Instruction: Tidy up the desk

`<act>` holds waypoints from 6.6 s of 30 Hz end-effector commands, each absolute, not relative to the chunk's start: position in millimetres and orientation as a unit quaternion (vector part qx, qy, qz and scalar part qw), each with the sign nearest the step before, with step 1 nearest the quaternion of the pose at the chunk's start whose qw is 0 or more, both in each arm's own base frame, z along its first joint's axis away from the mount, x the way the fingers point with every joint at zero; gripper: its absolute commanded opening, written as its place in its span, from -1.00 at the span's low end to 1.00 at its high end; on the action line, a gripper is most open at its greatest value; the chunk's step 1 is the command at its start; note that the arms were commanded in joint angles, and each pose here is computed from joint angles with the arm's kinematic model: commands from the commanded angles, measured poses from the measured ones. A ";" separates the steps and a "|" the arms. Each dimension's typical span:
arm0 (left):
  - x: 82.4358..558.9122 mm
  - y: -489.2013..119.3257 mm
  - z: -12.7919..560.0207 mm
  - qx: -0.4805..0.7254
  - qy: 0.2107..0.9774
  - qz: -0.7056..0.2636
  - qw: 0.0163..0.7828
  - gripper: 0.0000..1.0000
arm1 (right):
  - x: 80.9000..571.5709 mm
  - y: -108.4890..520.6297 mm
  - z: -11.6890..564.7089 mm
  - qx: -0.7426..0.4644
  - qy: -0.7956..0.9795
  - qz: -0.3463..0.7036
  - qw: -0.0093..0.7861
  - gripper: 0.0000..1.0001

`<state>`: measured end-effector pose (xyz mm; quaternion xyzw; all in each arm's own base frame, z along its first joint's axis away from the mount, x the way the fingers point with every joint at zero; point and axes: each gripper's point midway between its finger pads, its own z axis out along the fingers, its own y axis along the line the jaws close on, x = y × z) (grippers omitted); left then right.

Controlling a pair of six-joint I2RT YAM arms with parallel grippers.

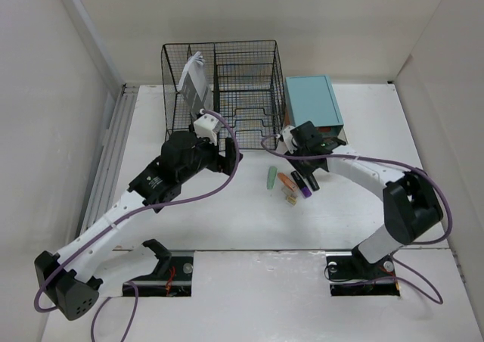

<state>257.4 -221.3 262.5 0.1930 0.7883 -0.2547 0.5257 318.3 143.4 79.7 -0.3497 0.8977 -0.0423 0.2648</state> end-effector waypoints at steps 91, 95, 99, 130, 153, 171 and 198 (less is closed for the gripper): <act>252.7 -225.3 276.7 0.204 0.768 -0.275 0.542 0.64 | 405.2 68.2 203.8 -0.240 0.871 -0.047 0.426 -0.79; 252.7 -225.3 276.7 0.204 0.768 -0.275 0.542 0.64 | 394.7 65.5 189.1 -0.248 0.881 -0.047 0.400 -0.79; 252.7 -225.3 276.7 0.204 0.768 -0.275 0.542 0.64 | 386.2 63.6 186.3 -0.250 0.887 -0.047 0.385 -0.64; 250.4 -225.5 279.6 0.206 0.764 -0.279 0.543 0.56 | 288.2 187.1 61.7 -0.468 0.858 0.046 0.208 -0.35; 248.0 -223.6 285.4 0.205 0.759 -0.282 0.550 0.56 | 285.1 186.0 23.4 -0.462 0.876 0.039 0.129 -0.15; 249.1 -222.4 285.4 0.202 0.760 -0.279 0.552 0.56 | 328.8 185.1 229.5 -0.427 0.795 0.040 0.429 -0.45; 249.1 -222.4 285.4 0.202 0.760 -0.279 0.552 0.56 | 395.7 67.9 198.0 -0.270 0.870 -0.095 0.402 0.09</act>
